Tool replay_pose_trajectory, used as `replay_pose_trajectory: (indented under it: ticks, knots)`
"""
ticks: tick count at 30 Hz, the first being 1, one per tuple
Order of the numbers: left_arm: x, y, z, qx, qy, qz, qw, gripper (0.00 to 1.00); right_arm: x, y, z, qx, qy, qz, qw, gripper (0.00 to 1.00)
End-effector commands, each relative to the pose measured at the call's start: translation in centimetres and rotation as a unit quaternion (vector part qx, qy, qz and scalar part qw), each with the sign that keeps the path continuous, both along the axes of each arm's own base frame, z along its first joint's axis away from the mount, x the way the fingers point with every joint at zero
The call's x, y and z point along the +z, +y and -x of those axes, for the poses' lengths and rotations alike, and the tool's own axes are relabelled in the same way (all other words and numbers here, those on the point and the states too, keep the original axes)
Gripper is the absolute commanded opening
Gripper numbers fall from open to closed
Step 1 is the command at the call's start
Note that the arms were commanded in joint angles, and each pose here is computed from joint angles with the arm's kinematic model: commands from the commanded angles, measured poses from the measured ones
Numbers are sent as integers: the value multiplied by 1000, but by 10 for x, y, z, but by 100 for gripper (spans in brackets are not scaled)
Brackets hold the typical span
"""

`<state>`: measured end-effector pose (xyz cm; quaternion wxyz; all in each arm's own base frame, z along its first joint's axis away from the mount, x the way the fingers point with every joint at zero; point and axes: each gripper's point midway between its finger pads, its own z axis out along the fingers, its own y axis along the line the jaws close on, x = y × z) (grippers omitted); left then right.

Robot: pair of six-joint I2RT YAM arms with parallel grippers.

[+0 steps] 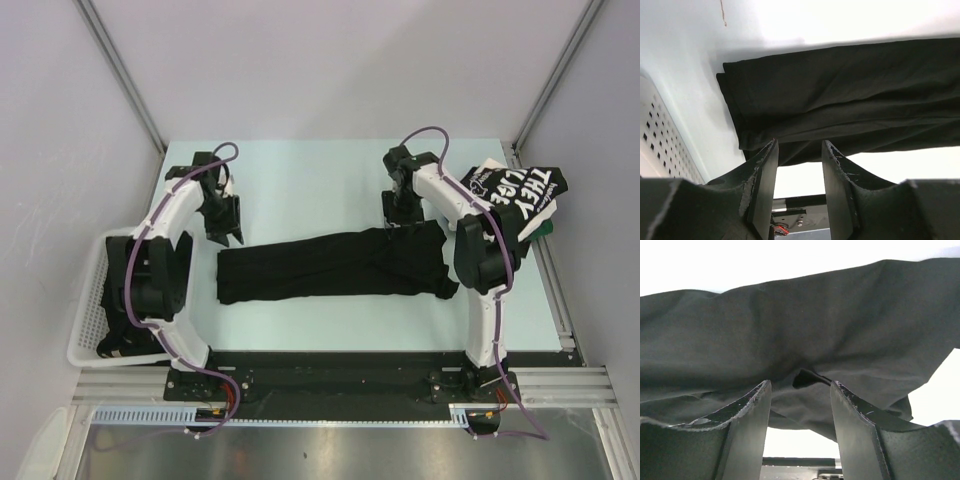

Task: Fold and stack the t-shirts
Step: Fold the other side of the tshirt into a rectangle

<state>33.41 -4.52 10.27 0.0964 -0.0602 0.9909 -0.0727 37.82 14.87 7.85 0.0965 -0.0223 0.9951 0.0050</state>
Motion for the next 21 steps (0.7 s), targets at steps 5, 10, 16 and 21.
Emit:
replay_pose_trajectory:
  ticks: [5, 10, 16, 21]
  knots:
    - [33, -5, -1, -9, -51, 12, 999, 46, -10, 12, 1, 0, 6, -22, 1000, 52]
    - [32, -4, 1, -10, -49, 10, 999, 46, -19, 13, 4, 3, 16, -19, 1000, 49]
    - [30, -4, 1, -11, -46, 9, 999, 45, -26, 11, 10, 2, 27, -15, 1000, 31]
    - [28, -4, 2, -10, -43, 12, 999, 45, -27, 14, 14, 2, 41, -22, 999, 0]
